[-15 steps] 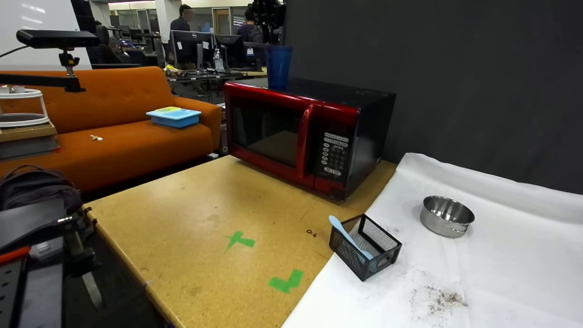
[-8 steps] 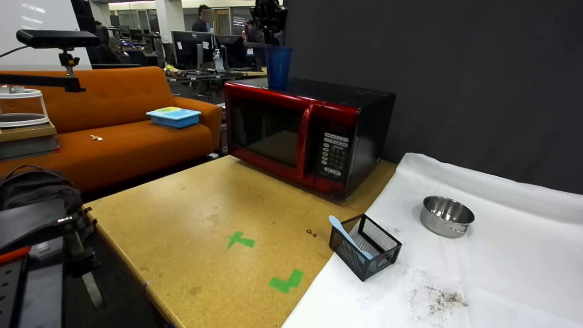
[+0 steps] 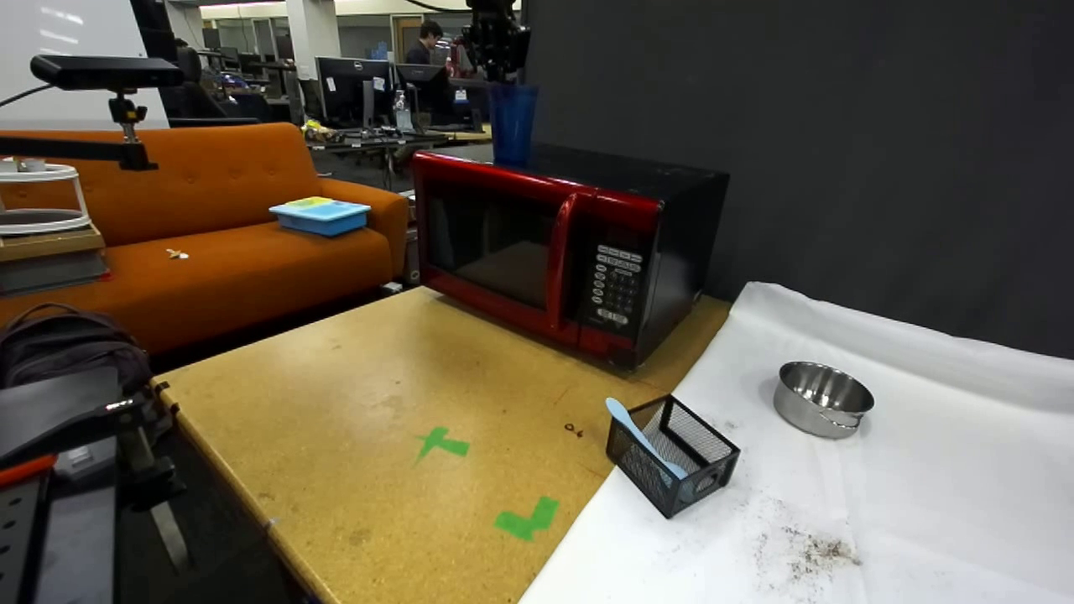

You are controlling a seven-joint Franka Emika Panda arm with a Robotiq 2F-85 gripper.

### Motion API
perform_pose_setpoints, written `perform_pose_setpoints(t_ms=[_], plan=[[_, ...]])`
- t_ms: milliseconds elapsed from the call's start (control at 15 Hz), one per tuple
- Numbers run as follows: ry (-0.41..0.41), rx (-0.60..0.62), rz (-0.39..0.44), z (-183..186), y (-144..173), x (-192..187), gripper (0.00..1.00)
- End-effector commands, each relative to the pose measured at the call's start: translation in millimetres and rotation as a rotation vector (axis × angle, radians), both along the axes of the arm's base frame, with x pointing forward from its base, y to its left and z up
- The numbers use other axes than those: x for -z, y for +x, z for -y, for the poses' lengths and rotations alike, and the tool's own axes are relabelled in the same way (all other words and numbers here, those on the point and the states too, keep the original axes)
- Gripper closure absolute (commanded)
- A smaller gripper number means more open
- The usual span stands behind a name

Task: Remove the marker from the blue cup and put it on the table

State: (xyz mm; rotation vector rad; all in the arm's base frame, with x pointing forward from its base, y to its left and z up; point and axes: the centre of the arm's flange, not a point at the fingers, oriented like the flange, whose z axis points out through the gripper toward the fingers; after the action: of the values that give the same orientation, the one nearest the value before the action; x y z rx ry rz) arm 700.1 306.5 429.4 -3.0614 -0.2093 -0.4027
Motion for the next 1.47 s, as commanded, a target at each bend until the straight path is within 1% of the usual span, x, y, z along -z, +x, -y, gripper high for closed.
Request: perform_pose_setpoints(t_ms=[0,67,133,200,333,667,867,1133,1400], plan=[[0.003,-0.007,-0.002,-4,13,-2,0.74],[0.005,-0.007,-0.001,-4,14,-2,0.8],[0.005,-0.006,0.001,-4,15,-2,0.95],[0.006,-0.005,0.004,-4,15,-2,0.99],[0.008,-0.001,0.009,-3,15,-3,0.96],[0.003,0.003,0.023,-4,14,-12,0.96],[0.002,0.0,0.05,-3,11,-31,0.96],[0.005,0.003,0.103,3,-1,-79,0.96],[-0.013,0.038,0.175,21,-31,-142,0.96]])
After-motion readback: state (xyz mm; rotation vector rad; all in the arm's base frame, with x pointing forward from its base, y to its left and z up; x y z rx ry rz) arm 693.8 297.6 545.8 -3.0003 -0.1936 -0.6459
